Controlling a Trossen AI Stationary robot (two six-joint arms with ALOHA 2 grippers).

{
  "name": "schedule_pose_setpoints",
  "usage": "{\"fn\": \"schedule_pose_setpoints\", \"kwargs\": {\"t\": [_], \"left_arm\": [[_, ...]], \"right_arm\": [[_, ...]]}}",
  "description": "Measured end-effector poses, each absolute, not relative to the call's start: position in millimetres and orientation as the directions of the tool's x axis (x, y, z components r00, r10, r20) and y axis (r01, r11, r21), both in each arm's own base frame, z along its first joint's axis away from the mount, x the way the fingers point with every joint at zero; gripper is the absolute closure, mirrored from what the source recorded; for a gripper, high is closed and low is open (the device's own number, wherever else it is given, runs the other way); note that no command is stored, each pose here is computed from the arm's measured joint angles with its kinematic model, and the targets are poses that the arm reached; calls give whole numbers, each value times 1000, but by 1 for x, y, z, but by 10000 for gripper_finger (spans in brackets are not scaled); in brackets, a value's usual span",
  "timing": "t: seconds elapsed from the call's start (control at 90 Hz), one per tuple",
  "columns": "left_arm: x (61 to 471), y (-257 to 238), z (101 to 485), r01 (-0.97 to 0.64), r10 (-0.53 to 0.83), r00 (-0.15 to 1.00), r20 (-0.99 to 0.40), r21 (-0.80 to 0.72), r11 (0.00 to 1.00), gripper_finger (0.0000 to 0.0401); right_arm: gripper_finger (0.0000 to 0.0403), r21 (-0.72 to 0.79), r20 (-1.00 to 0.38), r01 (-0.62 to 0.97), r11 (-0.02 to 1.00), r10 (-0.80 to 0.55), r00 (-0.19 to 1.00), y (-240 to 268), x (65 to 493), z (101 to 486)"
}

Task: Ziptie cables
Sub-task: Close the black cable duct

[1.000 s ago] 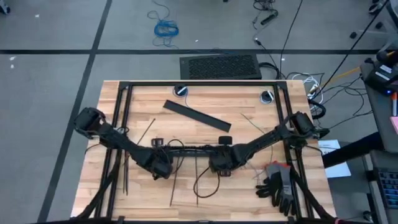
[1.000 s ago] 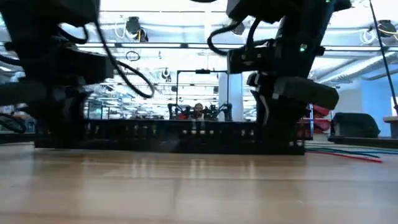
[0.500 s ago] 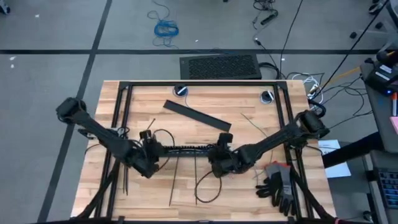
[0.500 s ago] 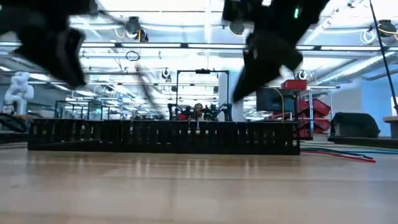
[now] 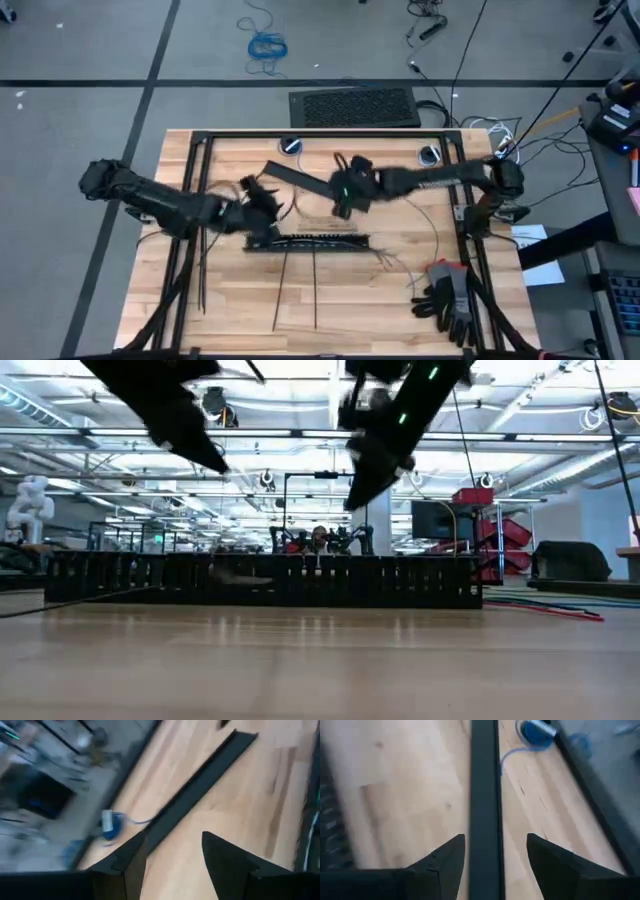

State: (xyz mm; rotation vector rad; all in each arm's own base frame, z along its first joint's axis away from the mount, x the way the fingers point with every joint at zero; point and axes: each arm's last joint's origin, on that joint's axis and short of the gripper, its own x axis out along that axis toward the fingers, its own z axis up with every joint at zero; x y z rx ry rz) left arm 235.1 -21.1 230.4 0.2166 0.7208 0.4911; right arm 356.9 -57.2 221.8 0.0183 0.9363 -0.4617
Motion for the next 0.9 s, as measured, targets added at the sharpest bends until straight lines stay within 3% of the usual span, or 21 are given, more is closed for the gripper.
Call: {"fn": "schedule_pose_setpoints", "kwargs": {"t": [0.122,0.444,0.767,0.9], "left_arm": [[242,5,222,-335,414,712,-567,243,910,214],[230,56,195,-400,409,646,-645,170,901,214],[226,68,191,-481,462,603,-650,166,861,214],[225,67,191,-499,466,596,-654,154,853,214]], "right_arm": [[199,-119,-830,363,924,-293,475,-90,361,197],[200,-73,-945,341,937,-175,277,-126,349,146],[201,-37,-943,290,956,-130,308,-146,343,145],[224,2,-947,285,959,-90,309,-150,342,141]]}}
